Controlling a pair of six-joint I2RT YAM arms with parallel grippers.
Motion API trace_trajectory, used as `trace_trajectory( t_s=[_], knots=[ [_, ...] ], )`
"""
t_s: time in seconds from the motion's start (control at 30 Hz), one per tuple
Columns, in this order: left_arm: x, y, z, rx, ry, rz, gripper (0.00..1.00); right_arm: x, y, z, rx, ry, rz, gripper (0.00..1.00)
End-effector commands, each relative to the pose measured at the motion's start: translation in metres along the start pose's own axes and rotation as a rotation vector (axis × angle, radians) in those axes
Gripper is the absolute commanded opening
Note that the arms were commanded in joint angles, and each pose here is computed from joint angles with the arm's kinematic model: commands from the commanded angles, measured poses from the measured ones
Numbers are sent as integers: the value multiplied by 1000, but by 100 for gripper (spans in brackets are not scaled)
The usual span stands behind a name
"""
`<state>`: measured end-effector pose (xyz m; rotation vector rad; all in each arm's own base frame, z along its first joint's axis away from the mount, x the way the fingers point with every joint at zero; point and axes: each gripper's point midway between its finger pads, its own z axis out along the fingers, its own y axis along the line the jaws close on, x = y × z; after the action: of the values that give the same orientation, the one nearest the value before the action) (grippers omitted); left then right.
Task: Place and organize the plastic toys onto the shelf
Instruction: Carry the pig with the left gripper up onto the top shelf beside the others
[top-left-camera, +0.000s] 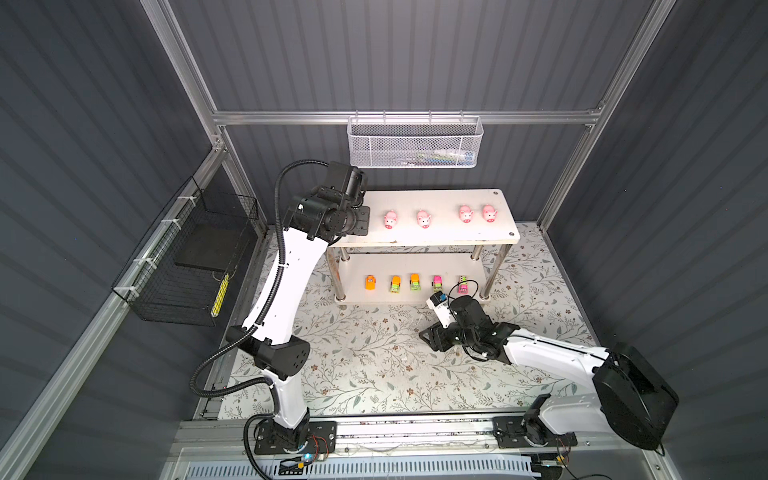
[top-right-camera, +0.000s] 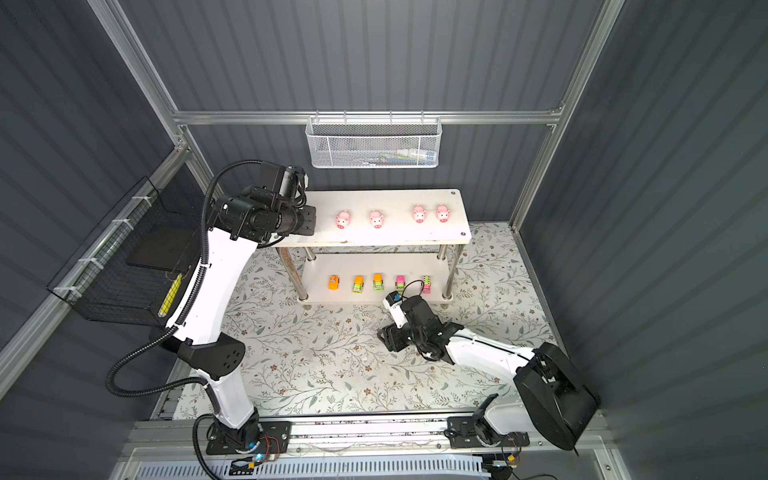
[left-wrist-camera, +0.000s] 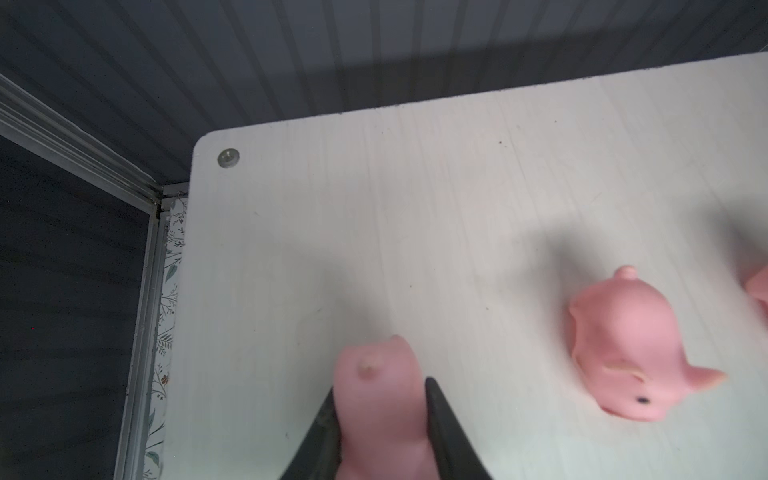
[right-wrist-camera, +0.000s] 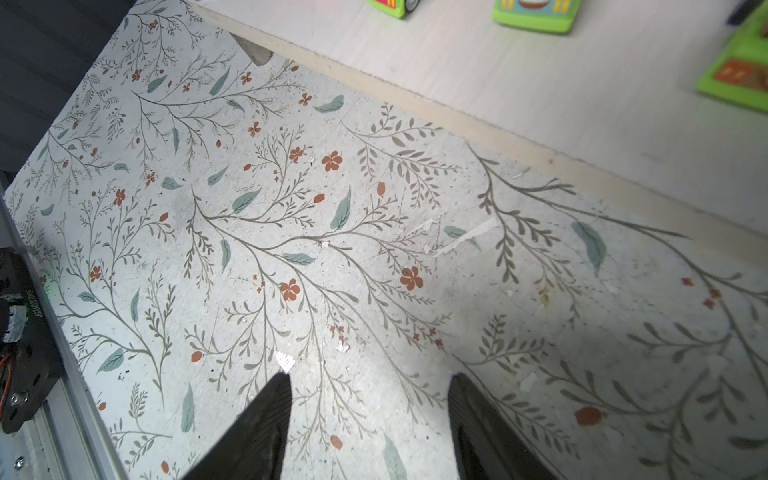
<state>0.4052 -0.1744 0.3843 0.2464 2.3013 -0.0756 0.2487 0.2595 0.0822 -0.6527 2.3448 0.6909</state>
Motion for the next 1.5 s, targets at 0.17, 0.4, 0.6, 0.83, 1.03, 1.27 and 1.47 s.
trace_trajectory(
  t_s=[0.17, 0.4, 0.6, 0.83, 1.03, 1.27, 1.47],
  knots=[
    [-10, 3, 4, 33, -29, 3, 32, -8, -3, 1, 20, -11, -1, 62],
    [-3, 3, 18, 45, 6, 0, 33, -7, -3, 2, 17, -5, 4, 62],
    [1, 3, 24, 49, 22, -4, 35, -6, -3, 2, 14, -3, 7, 62],
    [2, 5, 29, 47, 31, -13, 40, -6, -2, 4, 9, 2, 9, 62],
    [-6, 7, 21, 48, -1, -23, 45, -7, -2, 5, 7, 1, 8, 62],
    [-22, 11, -2, 53, -72, -36, 58, -7, -2, 7, 5, 5, 11, 62],
    [-38, 17, -33, 58, -163, -46, 69, -12, -2, 3, 11, -15, 10, 62]
  ],
)
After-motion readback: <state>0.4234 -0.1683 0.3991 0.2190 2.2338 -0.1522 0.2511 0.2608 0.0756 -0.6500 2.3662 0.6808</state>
